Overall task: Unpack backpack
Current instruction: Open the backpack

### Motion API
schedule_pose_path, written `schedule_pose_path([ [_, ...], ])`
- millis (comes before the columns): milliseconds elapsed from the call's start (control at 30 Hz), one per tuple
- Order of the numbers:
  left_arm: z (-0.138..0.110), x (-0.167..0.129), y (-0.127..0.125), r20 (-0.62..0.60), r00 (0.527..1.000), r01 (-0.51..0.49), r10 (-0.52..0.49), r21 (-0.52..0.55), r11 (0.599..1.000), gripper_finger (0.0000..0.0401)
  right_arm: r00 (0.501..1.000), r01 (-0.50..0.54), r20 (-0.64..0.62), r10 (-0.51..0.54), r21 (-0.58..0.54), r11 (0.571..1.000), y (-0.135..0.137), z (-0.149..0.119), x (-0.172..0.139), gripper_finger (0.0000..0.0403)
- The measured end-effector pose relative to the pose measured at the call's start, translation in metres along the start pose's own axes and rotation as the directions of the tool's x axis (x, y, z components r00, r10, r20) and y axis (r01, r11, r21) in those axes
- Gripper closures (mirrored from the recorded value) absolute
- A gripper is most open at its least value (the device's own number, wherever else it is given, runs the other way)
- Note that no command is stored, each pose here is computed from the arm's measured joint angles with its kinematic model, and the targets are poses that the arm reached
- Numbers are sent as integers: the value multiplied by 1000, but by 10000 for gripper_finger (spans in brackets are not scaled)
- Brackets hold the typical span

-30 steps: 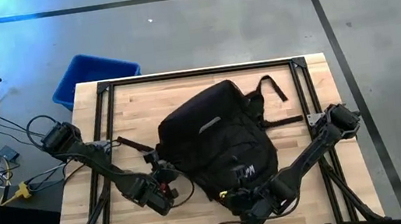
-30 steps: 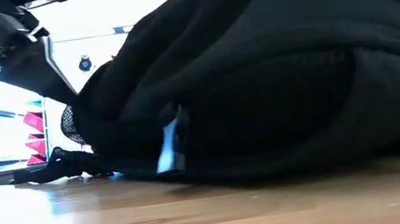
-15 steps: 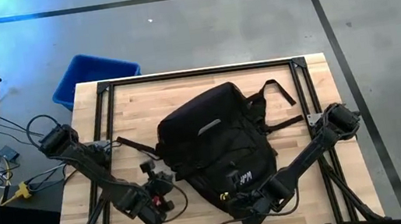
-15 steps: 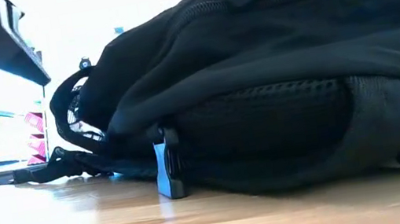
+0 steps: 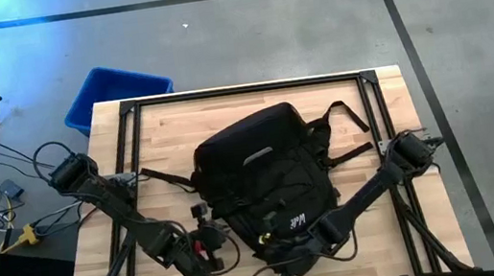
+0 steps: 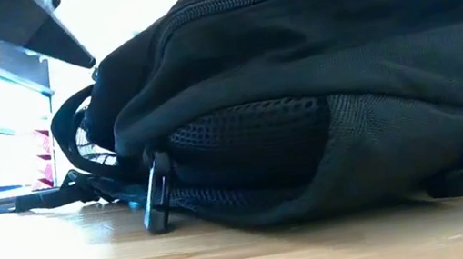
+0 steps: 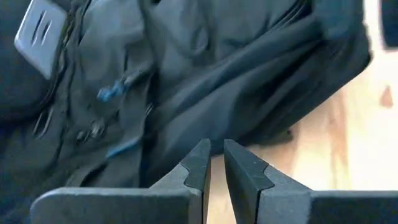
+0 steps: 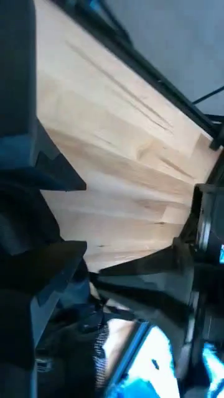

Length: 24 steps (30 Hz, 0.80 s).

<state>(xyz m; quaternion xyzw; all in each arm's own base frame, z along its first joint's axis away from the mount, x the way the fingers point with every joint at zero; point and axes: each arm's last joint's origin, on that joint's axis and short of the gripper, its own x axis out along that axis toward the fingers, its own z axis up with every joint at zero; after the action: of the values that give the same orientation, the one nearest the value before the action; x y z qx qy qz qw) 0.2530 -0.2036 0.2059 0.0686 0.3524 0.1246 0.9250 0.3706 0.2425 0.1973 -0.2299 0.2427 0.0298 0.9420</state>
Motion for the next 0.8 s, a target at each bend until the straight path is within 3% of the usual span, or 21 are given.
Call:
schedule_pose_path([
  [133,3,0,-3,6,999,45,-45,-3,999,373,997,77,-11,-77,-25,997,1,13,-16,249],
  [267,-3,5,-1,-11,999,35,-35,6,999,373,994,-102,46,102,-20,995,10,23,-24,247],
  [333,-5,10,4,-19,1000,11,-11,5,1000,373,991,-128,39,129,-26,991,15,20,-21,247],
  [533,-9,27,15,-40,997,-59,59,10,998,373,998,68,-9,-69,-24,997,17,9,-11,247],
  [633,-8,29,16,-3,993,-115,115,27,993,376,996,91,1,-91,47,995,13,7,0,241],
  [800,-1,22,14,74,979,-192,189,38,981,393,994,108,-39,-106,76,991,-1,-2,18,202],
])
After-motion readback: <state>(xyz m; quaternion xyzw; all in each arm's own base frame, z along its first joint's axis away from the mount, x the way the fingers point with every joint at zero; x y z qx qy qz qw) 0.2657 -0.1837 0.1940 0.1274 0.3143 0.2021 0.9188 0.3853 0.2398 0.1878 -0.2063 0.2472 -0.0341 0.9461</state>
